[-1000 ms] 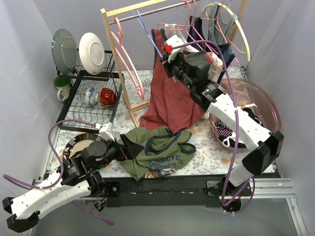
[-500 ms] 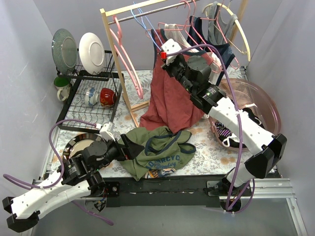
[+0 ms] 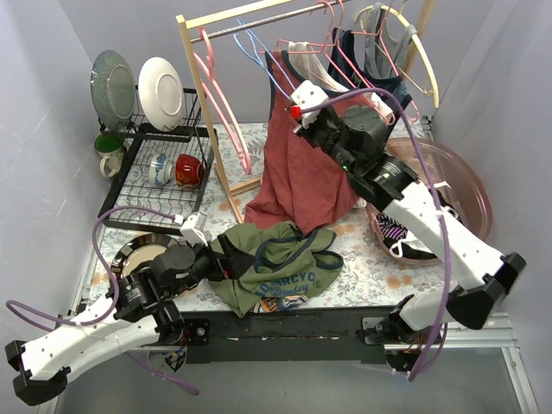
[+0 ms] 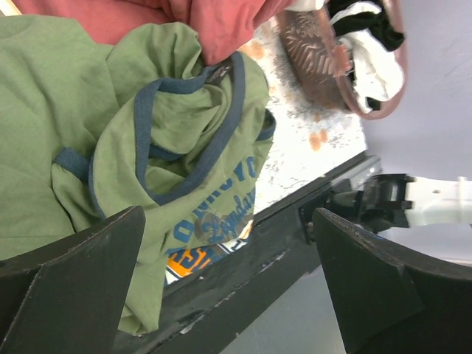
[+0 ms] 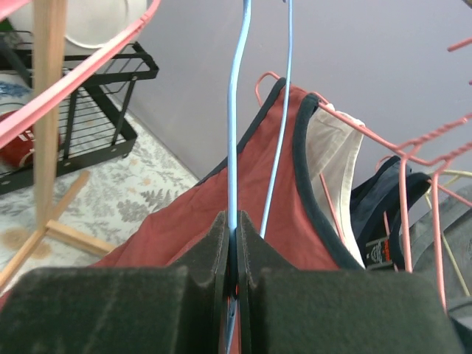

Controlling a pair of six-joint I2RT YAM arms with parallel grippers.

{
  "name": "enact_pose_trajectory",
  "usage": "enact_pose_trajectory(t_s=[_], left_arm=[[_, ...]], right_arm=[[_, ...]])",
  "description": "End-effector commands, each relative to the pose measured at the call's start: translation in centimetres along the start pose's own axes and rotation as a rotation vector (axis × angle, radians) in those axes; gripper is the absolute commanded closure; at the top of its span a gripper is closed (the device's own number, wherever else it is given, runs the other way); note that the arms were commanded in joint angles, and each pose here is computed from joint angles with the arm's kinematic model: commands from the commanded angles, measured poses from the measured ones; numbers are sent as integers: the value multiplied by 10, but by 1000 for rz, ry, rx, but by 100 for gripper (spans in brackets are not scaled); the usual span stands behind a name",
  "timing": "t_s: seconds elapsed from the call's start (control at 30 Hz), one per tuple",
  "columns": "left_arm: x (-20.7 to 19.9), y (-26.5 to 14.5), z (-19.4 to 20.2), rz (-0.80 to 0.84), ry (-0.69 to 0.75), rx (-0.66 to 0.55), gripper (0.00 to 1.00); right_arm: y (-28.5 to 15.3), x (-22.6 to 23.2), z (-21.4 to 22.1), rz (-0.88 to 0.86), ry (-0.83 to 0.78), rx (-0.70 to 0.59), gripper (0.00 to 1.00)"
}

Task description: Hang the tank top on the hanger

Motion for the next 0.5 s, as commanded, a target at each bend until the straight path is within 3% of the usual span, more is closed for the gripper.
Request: enact_pose_trajectory(t_s=[0.0,0.27,0.47], left_arm=[[-1,11,-4,-32,57,7,2],[3,52,1,-153,153,84,7],[17,89,18,-278,273,190,25]], right_arm=[[-53,-1,-22,-73,63,-10,99],[-141,17,31,-345,79,139,99],[-202,16,76,-415,14,225,99]])
Point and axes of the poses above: each gripper's point midway between its finger pads, its own y axis out along the fingers, its own x axis along the line the jaws close on, z = x × y, the point moved 4 cm from there along -y, back along the fingers, and after that the axes turned 10 degrees about y, right-handed, at the moved point
